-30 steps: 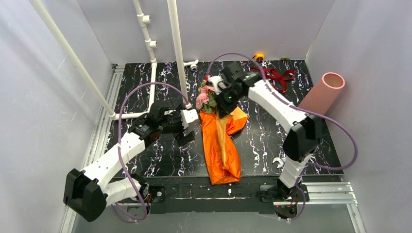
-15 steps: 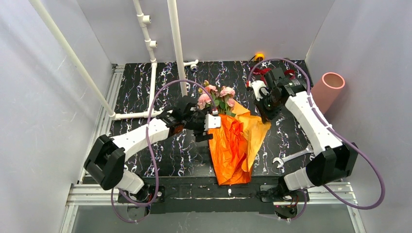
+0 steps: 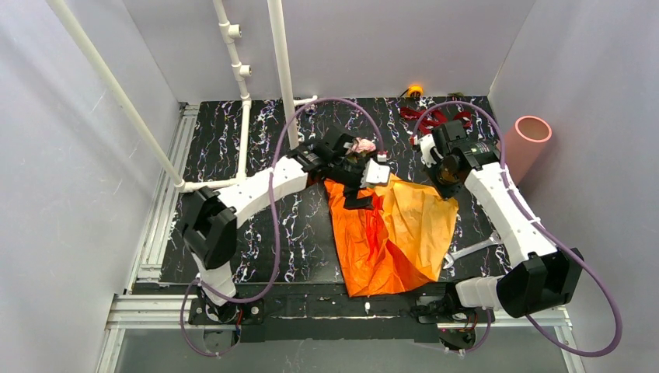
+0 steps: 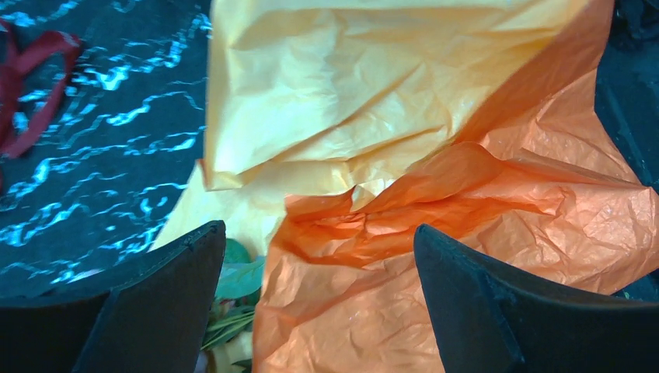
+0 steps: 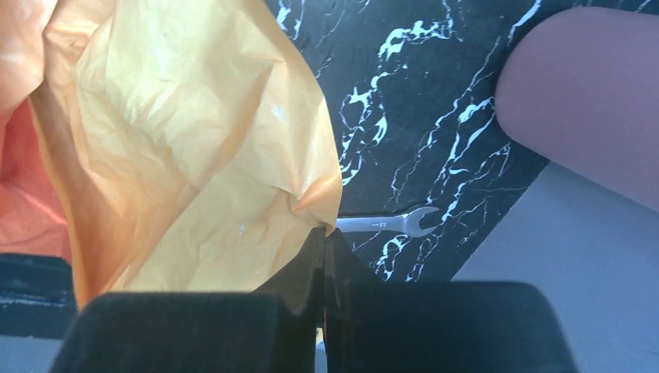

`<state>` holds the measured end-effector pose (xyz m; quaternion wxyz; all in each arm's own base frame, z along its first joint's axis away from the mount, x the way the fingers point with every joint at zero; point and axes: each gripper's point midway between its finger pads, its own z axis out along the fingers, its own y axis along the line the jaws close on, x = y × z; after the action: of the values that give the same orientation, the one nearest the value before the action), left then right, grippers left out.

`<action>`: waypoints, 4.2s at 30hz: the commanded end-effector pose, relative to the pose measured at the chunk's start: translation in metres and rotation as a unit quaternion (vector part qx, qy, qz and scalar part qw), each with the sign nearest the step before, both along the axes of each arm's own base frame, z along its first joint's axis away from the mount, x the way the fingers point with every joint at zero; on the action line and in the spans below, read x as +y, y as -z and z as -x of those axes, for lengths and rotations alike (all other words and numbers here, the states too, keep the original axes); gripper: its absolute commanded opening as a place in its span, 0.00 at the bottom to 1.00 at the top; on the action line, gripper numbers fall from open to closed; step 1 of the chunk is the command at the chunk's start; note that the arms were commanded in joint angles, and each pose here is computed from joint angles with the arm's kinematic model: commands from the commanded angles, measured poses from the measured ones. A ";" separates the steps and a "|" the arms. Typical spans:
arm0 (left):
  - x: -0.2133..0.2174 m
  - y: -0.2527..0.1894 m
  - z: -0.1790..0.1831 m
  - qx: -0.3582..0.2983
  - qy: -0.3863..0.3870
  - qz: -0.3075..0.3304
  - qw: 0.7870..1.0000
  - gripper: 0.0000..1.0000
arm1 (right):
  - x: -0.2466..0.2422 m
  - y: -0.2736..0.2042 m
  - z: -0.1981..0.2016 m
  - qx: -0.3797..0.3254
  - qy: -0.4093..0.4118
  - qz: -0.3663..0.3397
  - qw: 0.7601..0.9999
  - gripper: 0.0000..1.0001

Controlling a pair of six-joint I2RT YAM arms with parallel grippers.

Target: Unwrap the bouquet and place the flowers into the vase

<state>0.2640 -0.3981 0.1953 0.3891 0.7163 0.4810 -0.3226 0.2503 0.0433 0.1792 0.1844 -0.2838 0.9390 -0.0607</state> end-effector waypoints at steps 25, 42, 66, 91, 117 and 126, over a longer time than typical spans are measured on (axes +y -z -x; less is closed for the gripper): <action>-0.048 0.079 -0.008 -0.045 0.107 -0.090 0.989 0.84 | -0.009 0.008 0.006 -0.014 0.035 -0.022 0.999 0.01; 0.005 0.018 0.015 -0.095 0.150 -0.114 0.978 0.00 | -0.016 0.015 0.001 -0.029 0.010 0.002 1.000 0.01; 0.319 0.107 0.122 0.031 0.075 -0.380 0.921 0.00 | -0.065 0.100 0.021 0.046 -0.111 0.135 0.984 0.01; 0.230 0.024 0.047 0.042 -0.143 -0.166 0.975 0.96 | 0.106 0.012 -0.034 0.026 -0.187 -0.194 0.963 0.58; 0.200 0.175 -0.031 0.099 -0.212 -0.318 0.919 0.55 | 0.032 0.185 -0.097 0.130 -0.106 -0.053 0.984 0.29; 0.173 0.148 -0.067 0.097 -0.233 -0.261 0.932 0.57 | 0.054 0.145 -0.126 0.103 -0.111 -0.117 0.982 0.38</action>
<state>0.3227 -0.2164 0.0240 0.1756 0.6452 0.7319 -0.1314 0.3768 0.0822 0.0226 0.1160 -0.3574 0.9248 0.0598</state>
